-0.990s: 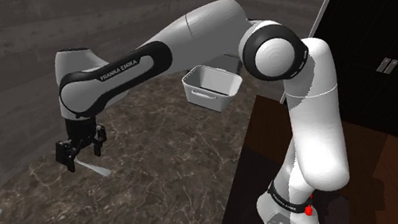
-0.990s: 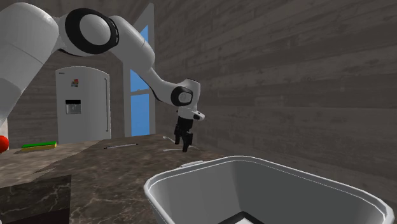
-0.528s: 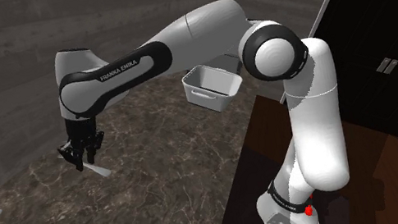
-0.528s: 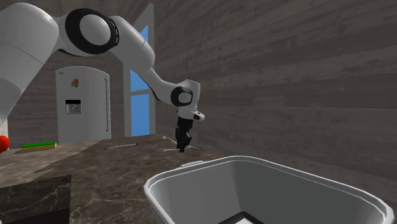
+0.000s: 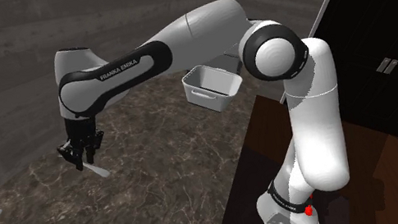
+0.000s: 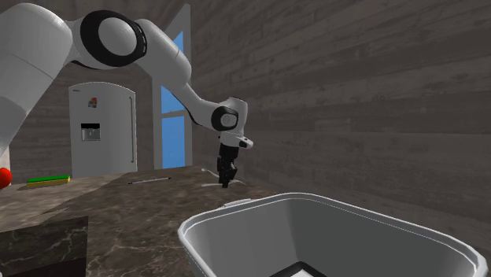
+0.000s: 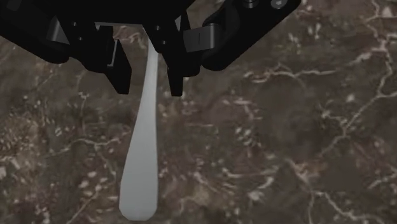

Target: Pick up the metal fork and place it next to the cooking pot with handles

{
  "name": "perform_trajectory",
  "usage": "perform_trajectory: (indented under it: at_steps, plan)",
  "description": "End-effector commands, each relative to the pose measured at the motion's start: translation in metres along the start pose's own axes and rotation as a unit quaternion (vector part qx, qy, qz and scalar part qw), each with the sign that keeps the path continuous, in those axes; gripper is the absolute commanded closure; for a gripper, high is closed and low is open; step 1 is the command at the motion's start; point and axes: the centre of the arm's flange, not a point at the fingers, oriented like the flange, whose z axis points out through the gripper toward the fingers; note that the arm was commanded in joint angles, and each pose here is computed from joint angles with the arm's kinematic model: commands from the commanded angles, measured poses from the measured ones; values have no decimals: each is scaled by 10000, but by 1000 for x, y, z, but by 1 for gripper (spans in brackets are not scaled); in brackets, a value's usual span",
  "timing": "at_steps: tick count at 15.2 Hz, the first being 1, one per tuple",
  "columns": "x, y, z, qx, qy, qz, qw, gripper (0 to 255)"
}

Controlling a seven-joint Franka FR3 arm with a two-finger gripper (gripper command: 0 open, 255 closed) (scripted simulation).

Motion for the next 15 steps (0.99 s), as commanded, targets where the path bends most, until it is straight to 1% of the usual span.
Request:
perform_trajectory:
  at_steps: [1,15]
  plan:
    - [-1,0,-3,-5,-18,8,10000,255]
    - [-8,-15,-75,-5,-18,8,10000,255]
